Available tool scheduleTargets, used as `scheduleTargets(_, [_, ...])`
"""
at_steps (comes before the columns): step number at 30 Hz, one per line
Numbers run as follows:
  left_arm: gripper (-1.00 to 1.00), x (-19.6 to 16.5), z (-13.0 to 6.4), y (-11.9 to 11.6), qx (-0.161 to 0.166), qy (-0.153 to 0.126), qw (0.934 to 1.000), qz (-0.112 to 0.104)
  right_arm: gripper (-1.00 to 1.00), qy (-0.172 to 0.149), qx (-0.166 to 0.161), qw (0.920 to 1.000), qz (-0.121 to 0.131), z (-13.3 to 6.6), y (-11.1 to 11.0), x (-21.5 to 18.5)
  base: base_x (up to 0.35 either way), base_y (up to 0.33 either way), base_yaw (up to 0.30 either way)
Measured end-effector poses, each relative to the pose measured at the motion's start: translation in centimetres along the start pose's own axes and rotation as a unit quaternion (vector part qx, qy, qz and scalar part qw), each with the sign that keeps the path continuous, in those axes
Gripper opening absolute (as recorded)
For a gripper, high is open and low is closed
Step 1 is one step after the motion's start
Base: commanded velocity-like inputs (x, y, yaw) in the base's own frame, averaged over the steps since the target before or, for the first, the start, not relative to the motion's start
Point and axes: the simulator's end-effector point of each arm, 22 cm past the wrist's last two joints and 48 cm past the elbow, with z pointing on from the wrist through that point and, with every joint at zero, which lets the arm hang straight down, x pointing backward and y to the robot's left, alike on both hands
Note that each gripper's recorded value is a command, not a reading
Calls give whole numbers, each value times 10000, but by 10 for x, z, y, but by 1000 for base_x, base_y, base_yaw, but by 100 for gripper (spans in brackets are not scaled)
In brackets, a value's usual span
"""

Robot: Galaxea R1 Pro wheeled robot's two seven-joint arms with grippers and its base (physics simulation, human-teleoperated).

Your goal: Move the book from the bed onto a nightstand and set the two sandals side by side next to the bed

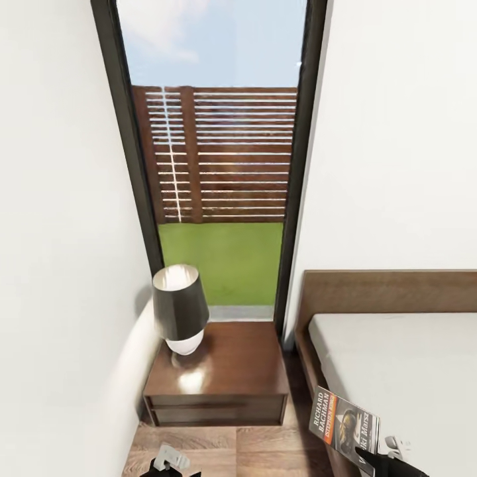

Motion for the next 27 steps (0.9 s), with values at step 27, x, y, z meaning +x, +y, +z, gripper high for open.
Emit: scheduleTargets(27, [100, -183, -46, -51, 1895, -1376, 9722, 88, -100, 8, -29, 10000, 11, 4, 3, 2, 155, 0, 0])
